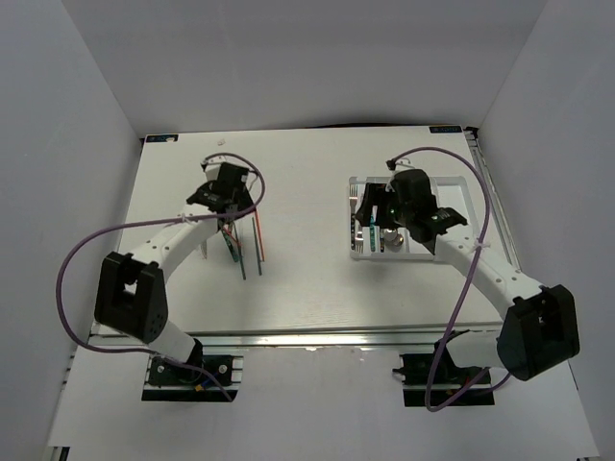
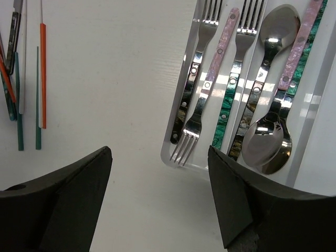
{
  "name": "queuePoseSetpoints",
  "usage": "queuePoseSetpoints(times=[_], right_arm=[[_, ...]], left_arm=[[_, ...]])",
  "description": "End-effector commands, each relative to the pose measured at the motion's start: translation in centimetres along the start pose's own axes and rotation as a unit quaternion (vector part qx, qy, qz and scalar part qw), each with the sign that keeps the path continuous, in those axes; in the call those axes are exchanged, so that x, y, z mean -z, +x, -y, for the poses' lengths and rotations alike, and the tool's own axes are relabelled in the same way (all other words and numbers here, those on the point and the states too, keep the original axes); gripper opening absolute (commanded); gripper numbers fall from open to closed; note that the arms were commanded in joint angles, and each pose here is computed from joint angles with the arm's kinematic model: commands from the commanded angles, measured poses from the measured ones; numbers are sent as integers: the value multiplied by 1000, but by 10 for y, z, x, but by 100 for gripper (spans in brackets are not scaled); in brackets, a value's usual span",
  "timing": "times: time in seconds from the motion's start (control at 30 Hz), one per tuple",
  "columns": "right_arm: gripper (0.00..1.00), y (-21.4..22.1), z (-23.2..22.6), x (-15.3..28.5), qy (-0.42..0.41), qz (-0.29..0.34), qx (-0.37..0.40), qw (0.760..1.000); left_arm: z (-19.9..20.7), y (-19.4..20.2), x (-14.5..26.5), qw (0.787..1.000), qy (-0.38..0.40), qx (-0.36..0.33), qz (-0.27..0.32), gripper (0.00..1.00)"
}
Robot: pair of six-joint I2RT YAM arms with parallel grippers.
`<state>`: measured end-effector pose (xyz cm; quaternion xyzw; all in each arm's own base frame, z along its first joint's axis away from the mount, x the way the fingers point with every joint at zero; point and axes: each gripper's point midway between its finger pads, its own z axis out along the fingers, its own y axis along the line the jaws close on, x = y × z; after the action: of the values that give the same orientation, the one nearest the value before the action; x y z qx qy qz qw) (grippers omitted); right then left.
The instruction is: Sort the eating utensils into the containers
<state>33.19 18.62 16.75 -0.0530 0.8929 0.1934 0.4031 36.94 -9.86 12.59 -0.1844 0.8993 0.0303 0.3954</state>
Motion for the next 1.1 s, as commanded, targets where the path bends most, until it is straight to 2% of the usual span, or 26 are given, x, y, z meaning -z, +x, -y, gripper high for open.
queuePoseSetpoints(times=[0.0, 0.03, 0.1, 0.13, 0.17, 0.2, 0.27, 0.3, 0.43, 0.67, 0.8, 1.07], right_arm=[[78, -19, -3, 13, -3, 45, -7, 999], [78, -16, -2, 13, -3, 47, -7, 999], [78, -17, -5, 17, -11, 53, -7, 998], [78, -17, -7, 18, -17, 54, -2, 998], [78, -17, -7, 18, -19, 51, 2, 999], [78, -17, -6, 17, -16, 52, 5, 998], [78, -15, -1, 14, -9, 54, 20, 998], [78, -13, 3, 12, -3, 51, 23, 998], [78, 0, 6, 5, -12, 36, 24, 999], [77, 9, 7, 3, -23, 22, 35, 999], [77, 9, 4, 4, -33, 24, 36, 999], [77, 16, 8, 1, -28, 13, 43, 999]], left_arm=[[6, -53, -12, 998, 52, 25, 5, 71], [-5, -54, -32, 999, 35, 24, -12, 73], [-6, -68, -45, 999, 33, 12, -24, 73], [-17, -54, -68, 998, 21, -4, -64, 71], [-10, -66, -73, 997, 37, -8, -65, 68], [-2, -65, -78, 995, 61, -17, -82, 62], [-5, -57, -98, 990, 59, -60, -109, 56], [0, -75, -98, 991, 61, -67, -97, 47], [-6, -73, -115, 988, 38, -94, -119, 38], [-12, -39, -133, 982, 29, -99, -159, 41], [-8, -23, -139, 978, 45, -98, -177, 47], [-4, -13, -146, 974, 55, -101, -194, 45]])
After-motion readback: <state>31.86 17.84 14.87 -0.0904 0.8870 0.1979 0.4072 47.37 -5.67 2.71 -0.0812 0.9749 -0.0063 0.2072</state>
